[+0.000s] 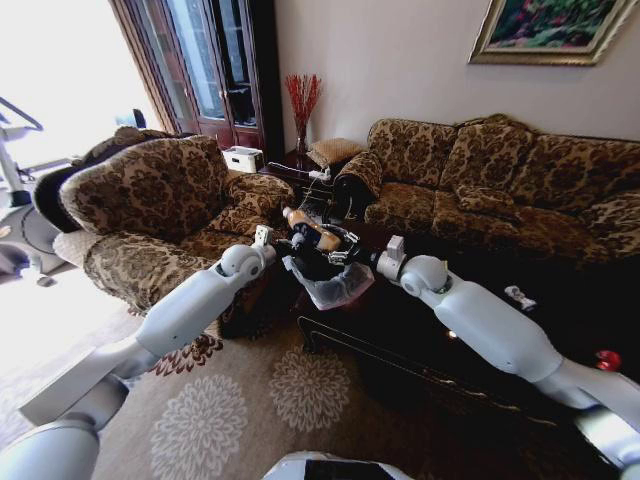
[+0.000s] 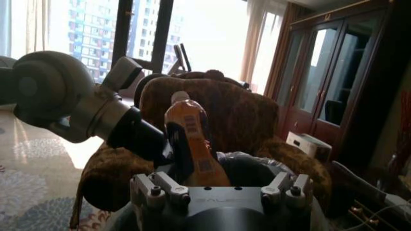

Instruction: Move to the front of the table and place the trash on the table into the trash bin.

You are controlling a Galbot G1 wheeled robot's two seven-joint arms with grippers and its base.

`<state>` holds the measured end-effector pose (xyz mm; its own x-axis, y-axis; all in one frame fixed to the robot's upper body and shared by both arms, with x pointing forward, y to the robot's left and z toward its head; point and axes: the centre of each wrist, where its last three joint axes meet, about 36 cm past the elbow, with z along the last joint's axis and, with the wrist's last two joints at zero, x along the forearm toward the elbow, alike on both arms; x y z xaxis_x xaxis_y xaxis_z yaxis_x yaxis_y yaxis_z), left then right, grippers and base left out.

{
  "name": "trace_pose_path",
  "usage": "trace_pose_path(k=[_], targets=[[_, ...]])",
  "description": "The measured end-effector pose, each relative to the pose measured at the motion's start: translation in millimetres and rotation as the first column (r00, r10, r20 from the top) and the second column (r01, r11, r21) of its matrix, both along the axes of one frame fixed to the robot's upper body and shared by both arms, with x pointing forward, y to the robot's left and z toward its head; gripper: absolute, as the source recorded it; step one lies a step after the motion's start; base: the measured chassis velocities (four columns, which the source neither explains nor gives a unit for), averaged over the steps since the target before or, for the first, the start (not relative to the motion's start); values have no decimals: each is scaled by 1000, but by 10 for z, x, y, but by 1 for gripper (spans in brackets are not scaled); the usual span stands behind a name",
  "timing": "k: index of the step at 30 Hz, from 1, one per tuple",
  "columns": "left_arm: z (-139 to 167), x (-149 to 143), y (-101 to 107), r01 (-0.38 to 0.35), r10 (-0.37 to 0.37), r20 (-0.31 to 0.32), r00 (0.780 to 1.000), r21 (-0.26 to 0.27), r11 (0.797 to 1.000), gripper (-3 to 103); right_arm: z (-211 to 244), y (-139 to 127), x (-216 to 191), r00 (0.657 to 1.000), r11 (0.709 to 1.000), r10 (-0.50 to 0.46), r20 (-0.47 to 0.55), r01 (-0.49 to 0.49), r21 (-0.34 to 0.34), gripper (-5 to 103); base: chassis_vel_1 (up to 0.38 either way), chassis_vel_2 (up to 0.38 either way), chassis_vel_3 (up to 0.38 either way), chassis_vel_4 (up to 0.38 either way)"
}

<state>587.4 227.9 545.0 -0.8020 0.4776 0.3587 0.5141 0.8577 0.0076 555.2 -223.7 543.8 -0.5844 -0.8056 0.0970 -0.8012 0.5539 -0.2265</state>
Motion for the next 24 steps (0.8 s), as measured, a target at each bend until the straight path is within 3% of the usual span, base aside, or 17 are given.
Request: trace_pose_path(k=[2, 8, 11, 14, 15, 17, 18, 19, 21, 22, 24], targets=[[12, -11, -20, 6, -6, 3, 1000, -1, 1000, 2, 29, 5, 9, 1000, 1000, -4, 8, 4, 2, 95, 0, 0, 0, 0], [15, -50, -32, 13, -13, 5, 1000, 1, 1000, 2, 107, 16, 23, 1000, 1000, -17, 20, 16, 23, 100, 0, 0, 0, 0], [8, -65, -19, 12, -12, 4, 1000, 3, 1000, 2, 216, 20, 22, 999, 998, -40, 31, 38, 58, 100, 0, 0, 0, 0], [21, -73, 14, -2, 2, 5, 1000, 1, 1000, 2, 543, 2, -76, 989, 978, -137, 56, 126, 166, 100, 0, 0, 0, 0], [21, -73, 14, -2, 2, 5, 1000, 1, 1000, 2, 543, 2, -76, 989, 978, -137, 56, 126, 166, 100, 0, 0, 0, 0], [0, -105, 41, -15, 15, -4, 1000, 1, 1000, 2, 799, -243, -265, 962, 935, -271, 35, 255, 245, 100, 0, 0, 0, 0], [0, -105, 41, -15, 15, -4, 1000, 1, 1000, 2, 799, -243, -265, 962, 935, -271, 35, 255, 245, 100, 0, 0, 0, 0], [-13, -126, 51, -19, 19, -5, 1000, 1, 1000, 2, 860, -444, -357, 940, 910, -340, 17, 324, 257, 100, 0, 0, 0, 0], [-52, -166, 73, -29, 29, 1, 1000, 2, 1000, 2, 771, -886, -524, 881, 856, -473, -12, 463, 230, 100, 0, 0, 0, 0], [-52, -166, 73, -29, 29, 1, 1000, 2, 1000, 2, 771, -886, -524, 881, 856, -473, -12, 463, 230, 100, 0, 0, 0, 0], [-105, -224, 126, -43, 43, 5, 999, 3, 999, 2, 541, -1187, -663, 822, 805, -569, -27, 563, 186, 100, 0, 0, 0, 0]])
